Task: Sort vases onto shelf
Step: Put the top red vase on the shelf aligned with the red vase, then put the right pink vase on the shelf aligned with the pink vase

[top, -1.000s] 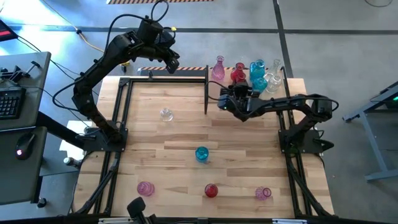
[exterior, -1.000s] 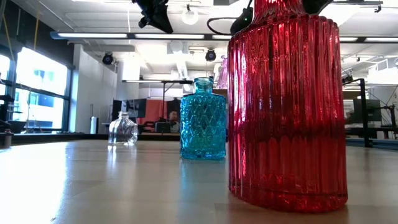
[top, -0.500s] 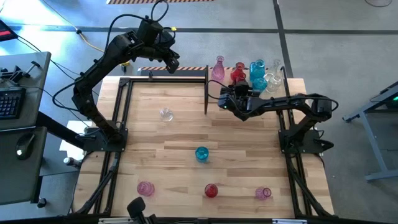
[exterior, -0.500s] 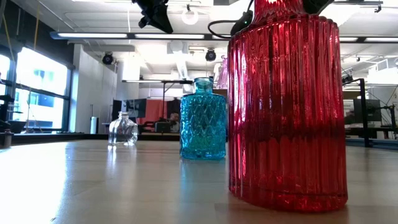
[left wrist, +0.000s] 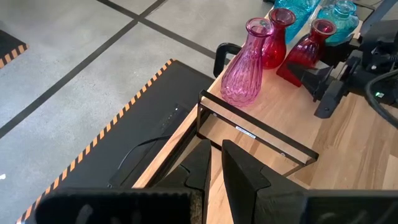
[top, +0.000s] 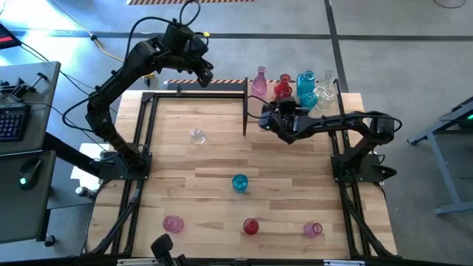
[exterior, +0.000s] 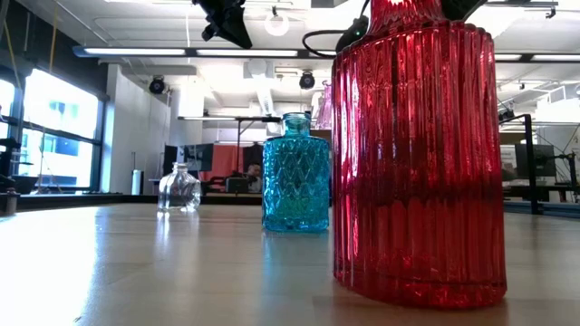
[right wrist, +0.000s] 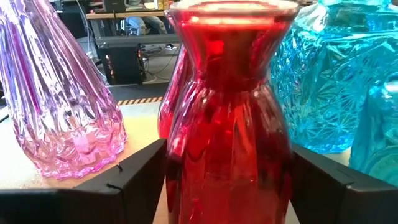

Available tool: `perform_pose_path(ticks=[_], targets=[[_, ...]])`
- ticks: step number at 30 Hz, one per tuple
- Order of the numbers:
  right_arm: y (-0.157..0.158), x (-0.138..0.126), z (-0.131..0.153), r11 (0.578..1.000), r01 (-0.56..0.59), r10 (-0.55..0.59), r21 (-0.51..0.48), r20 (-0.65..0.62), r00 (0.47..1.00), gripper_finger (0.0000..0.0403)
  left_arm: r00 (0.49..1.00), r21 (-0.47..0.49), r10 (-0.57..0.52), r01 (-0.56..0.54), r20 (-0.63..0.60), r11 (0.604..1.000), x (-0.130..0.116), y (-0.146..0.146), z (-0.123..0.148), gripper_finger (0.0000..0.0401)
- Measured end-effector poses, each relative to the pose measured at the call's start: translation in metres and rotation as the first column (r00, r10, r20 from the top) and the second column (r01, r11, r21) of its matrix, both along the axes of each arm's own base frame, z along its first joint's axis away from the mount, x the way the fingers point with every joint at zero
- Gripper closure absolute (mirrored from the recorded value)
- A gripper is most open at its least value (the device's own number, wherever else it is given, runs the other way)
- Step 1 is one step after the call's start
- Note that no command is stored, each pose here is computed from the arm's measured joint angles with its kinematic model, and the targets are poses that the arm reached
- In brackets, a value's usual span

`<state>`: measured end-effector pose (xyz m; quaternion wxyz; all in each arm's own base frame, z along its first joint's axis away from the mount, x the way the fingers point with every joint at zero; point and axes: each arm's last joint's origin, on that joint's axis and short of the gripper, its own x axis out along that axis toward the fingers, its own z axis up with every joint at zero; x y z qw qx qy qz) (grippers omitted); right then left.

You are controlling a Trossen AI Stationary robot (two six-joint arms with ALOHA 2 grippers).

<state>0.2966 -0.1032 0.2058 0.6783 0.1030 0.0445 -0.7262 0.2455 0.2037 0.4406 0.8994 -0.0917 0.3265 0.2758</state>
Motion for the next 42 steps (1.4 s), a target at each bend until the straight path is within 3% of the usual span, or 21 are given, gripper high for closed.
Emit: perform_pose_path(ticks=[11, 21, 42], targets=[[0.004, -0.005, 0.011, 1.000, -0.003, 0.003, -0.011, 0.012, 1.000, 0.0094, 1.000, 0.000, 0.000, 0.000, 0.000, 1.000, 0.000, 0.000, 0.000, 0.0370], [0.015, -0.004, 0.017, 0.999, -0.038, 0.038, -0.021, -0.002, 0.999, 0.0093, 1.000, 0.000, 0.000, 0.000, 0.000, 1.000, 0.000, 0.000, 0.000, 0.0370], [0.031, -0.035, 0.067, 0.995, -0.088, 0.086, -0.050, -0.043, 0.995, 0.0093, 1.000, 0.000, 0.000, 0.000, 0.000, 1.000, 0.000, 0.000, 0.000, 0.0370]])
